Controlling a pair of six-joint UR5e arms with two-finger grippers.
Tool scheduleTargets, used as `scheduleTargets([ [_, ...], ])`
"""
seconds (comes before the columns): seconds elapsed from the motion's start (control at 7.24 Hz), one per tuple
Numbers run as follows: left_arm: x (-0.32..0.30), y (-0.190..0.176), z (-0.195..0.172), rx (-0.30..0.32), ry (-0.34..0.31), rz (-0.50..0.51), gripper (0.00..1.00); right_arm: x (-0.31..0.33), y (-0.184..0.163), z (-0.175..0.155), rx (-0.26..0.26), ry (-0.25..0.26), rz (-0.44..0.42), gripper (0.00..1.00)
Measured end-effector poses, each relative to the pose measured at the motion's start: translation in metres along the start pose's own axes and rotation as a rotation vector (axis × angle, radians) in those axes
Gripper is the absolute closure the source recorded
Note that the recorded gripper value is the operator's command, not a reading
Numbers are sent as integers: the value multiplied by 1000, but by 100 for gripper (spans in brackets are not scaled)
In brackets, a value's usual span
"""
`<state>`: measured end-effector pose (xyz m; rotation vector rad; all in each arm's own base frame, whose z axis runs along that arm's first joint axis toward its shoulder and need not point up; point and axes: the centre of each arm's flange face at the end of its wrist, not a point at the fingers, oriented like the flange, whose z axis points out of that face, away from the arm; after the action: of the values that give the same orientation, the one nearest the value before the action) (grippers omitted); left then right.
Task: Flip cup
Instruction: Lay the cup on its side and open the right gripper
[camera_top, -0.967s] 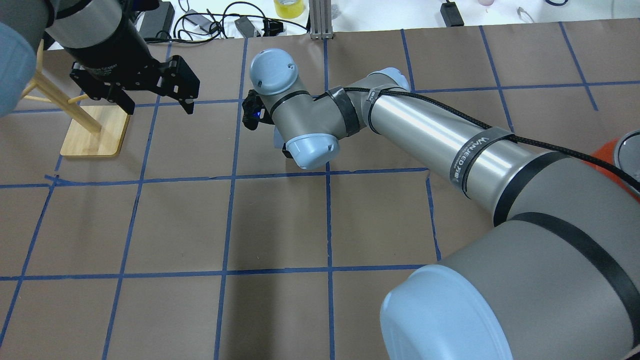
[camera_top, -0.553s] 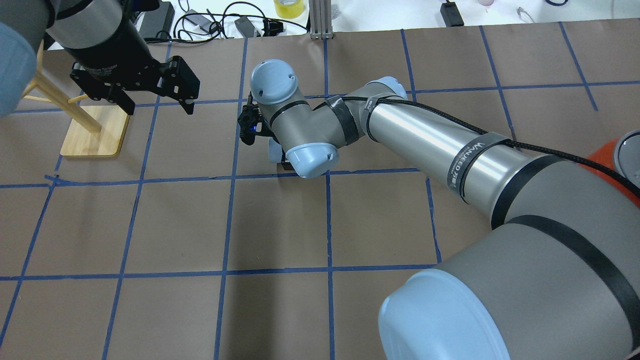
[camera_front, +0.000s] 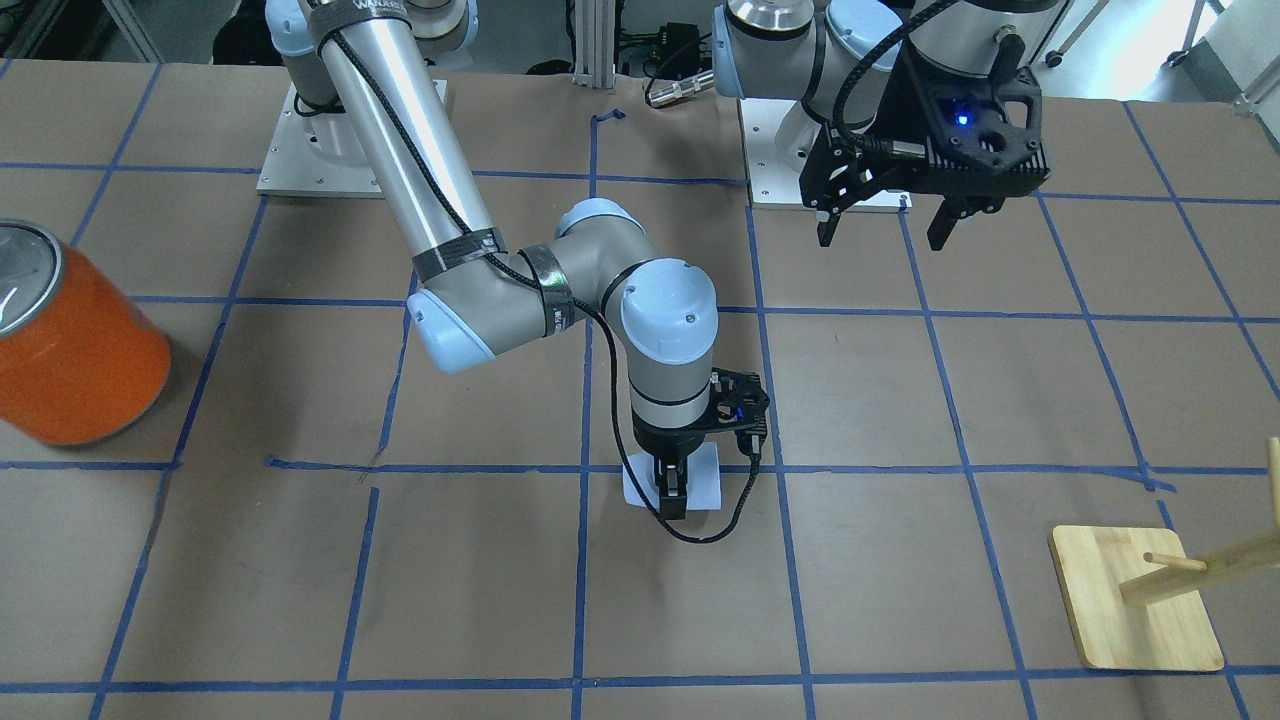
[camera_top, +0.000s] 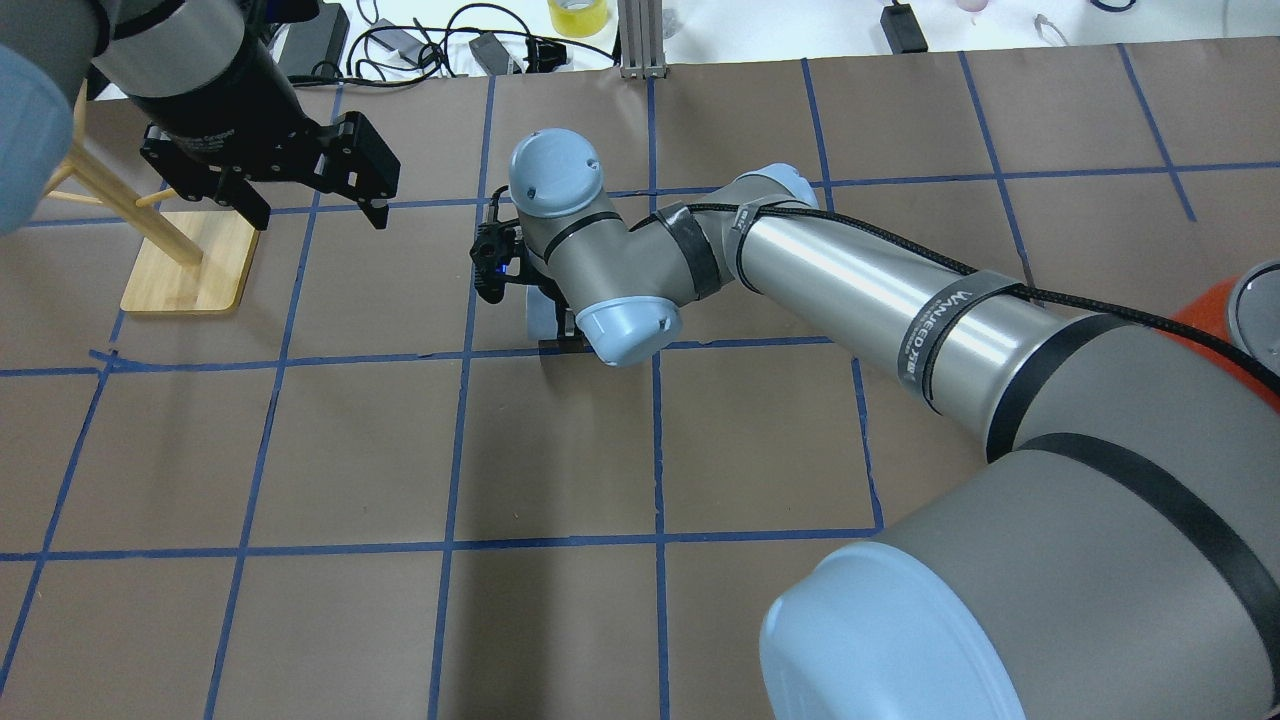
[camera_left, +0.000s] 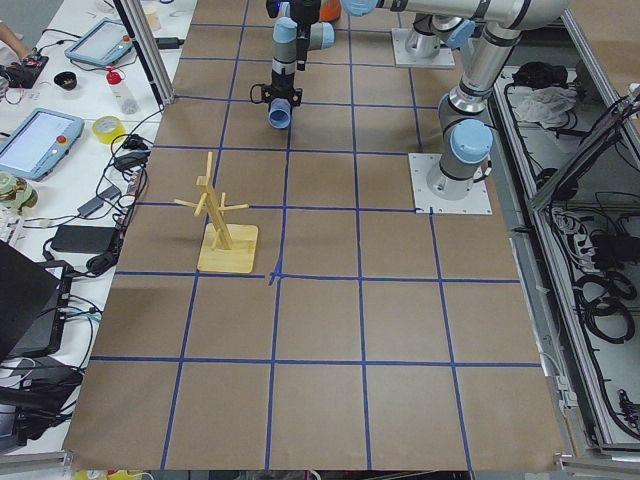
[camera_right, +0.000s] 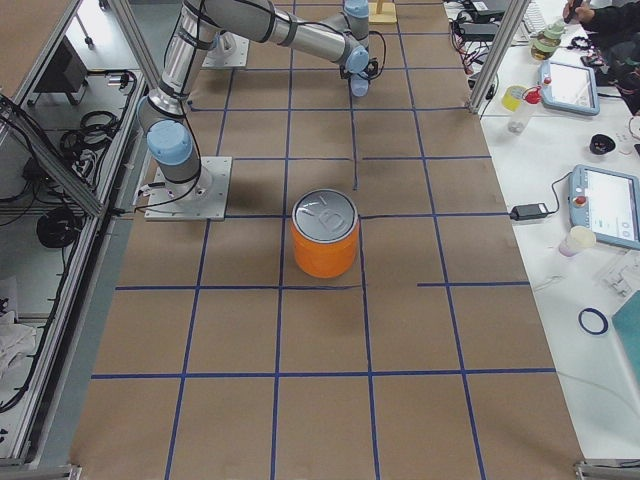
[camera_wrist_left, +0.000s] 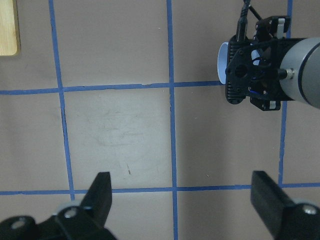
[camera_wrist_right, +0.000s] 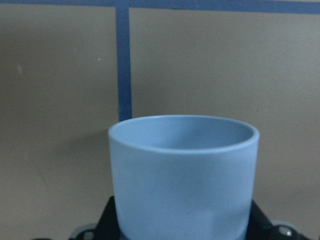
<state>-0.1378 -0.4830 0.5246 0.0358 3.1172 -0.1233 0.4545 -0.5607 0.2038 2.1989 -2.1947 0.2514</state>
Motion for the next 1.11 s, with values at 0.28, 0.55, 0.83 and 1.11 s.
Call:
scheduleTargets([
  [0.28,0,0,0,0,0,0,0,-2,0,2,5,-7,0,0],
  [0.55,0,0,0,0,0,0,0,0,0,-8,9,8,4,0],
  [0.83,0,0,1,-3,1,-1,0,6,7,-52,14,69,76,0],
  [1.11,0,1,5,-9,9,-1,0,20,58,-93,-28,108,392,0],
])
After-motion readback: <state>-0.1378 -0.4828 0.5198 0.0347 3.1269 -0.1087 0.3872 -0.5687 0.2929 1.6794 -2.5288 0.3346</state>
